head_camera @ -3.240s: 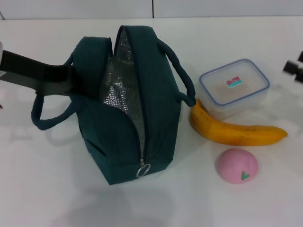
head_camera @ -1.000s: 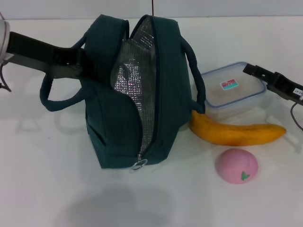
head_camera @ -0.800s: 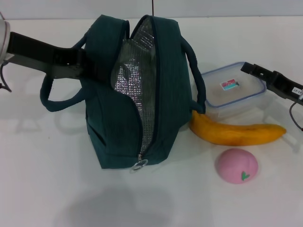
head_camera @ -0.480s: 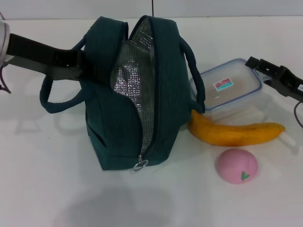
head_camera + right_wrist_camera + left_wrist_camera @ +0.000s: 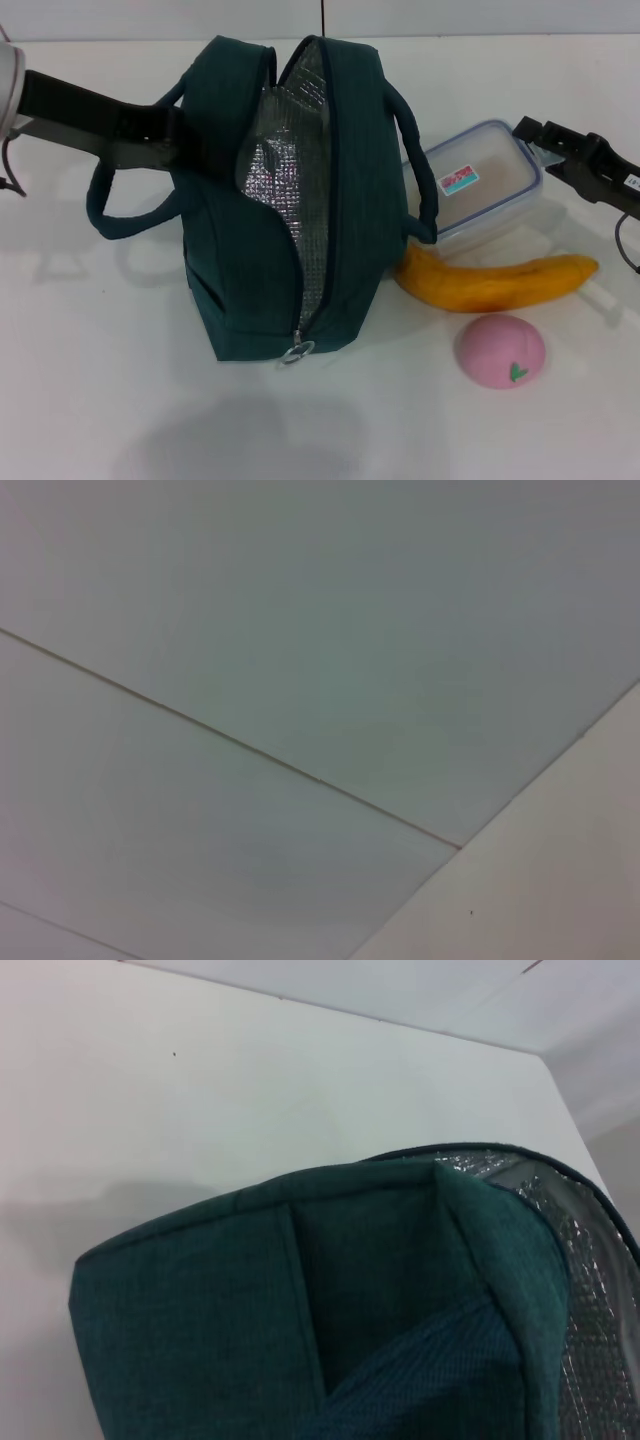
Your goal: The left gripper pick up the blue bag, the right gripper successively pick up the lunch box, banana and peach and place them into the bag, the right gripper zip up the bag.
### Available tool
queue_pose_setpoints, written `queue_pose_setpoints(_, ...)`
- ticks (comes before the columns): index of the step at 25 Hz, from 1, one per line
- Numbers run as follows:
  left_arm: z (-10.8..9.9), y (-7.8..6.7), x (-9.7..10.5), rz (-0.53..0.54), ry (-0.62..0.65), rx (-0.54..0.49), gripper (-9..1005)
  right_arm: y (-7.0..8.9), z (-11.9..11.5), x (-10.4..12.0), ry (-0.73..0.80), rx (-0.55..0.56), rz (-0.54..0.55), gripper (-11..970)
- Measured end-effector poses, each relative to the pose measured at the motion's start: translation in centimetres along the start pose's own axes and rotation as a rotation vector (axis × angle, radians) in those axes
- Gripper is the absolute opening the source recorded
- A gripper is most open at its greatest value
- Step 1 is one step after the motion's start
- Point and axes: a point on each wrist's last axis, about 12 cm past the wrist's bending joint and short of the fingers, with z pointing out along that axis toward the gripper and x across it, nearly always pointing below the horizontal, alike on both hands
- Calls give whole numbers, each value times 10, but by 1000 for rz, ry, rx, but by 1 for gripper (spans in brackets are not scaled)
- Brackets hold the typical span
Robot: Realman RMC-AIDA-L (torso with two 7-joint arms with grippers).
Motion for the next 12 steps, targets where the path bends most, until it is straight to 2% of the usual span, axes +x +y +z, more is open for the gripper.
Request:
queue_pose_setpoints(1, 0, 0, 0, 1, 2, 1, 33, 0, 0, 0, -1, 2, 2, 404)
queue_pose_setpoints(9, 1, -1, 2, 9, 5, 10, 34, -2, 1, 5, -7, 7, 24, 352)
queue_pose_setpoints(12, 1, 0, 2, 7, 5, 11, 34, -3, -1, 6, -22, 8, 37, 268)
